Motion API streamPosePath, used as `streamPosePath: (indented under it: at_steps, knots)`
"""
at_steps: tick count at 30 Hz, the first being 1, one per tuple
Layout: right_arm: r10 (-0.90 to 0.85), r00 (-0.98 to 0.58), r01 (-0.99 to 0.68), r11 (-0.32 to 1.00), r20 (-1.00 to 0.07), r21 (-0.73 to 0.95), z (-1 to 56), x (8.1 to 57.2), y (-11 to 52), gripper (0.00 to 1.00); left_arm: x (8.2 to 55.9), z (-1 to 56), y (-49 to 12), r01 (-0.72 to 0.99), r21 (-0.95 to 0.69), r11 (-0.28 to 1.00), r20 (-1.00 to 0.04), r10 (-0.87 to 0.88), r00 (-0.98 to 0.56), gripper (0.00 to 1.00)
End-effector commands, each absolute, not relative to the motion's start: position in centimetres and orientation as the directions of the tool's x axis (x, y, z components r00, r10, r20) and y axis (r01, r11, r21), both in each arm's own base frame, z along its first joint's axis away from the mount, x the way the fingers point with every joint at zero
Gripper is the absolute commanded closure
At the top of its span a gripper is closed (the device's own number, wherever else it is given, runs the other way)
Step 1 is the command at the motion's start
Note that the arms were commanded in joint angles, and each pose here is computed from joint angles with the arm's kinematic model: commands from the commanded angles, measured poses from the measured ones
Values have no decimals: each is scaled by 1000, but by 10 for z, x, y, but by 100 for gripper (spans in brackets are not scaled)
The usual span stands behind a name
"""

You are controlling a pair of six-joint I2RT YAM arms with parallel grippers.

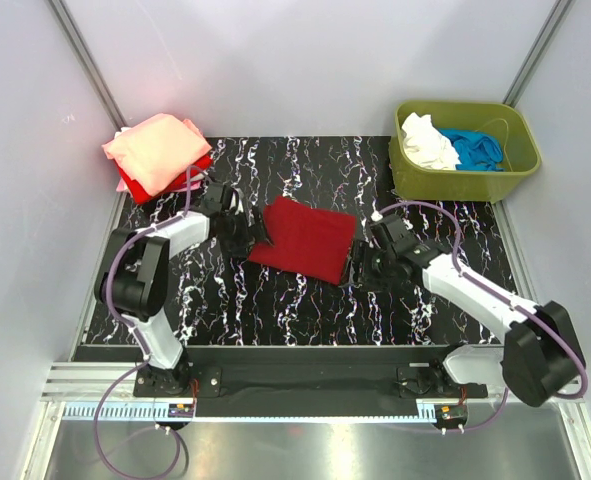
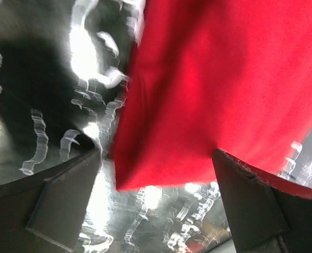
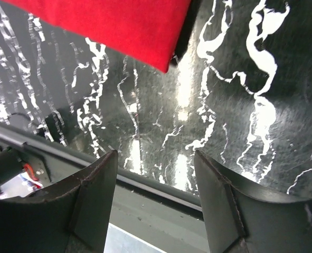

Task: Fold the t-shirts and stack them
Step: Neatly place the folded tshirt to the corner

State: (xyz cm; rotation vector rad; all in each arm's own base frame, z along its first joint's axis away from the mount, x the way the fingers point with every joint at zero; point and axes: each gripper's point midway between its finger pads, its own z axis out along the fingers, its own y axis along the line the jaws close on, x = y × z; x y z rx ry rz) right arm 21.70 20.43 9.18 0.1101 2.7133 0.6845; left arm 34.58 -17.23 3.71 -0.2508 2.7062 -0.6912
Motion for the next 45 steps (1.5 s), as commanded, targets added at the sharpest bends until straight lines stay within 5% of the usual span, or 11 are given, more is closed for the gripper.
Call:
streamPosePath:
  at_steps: [1,20,34,45]
  knots:
    - [200,-905,-56,818,-375,572,118,227,220,33,353,52,-187,-30,-571,820,-336,-267,-903,1]
    - [220,-890,-55,817,-399,574,106,221,213,32,243,40,-239,1,-615,789,-313,-242,-919,3]
    - [259,-877,-118,701,-405,703,94,195,235,31,331,78,-188,-29,-545,838,-471,-334,-816,1]
    - [234,-896,-108,709,-378,697,79,198,241,30,388,34,-208,-79,-628,774,-358,-377,-854,11]
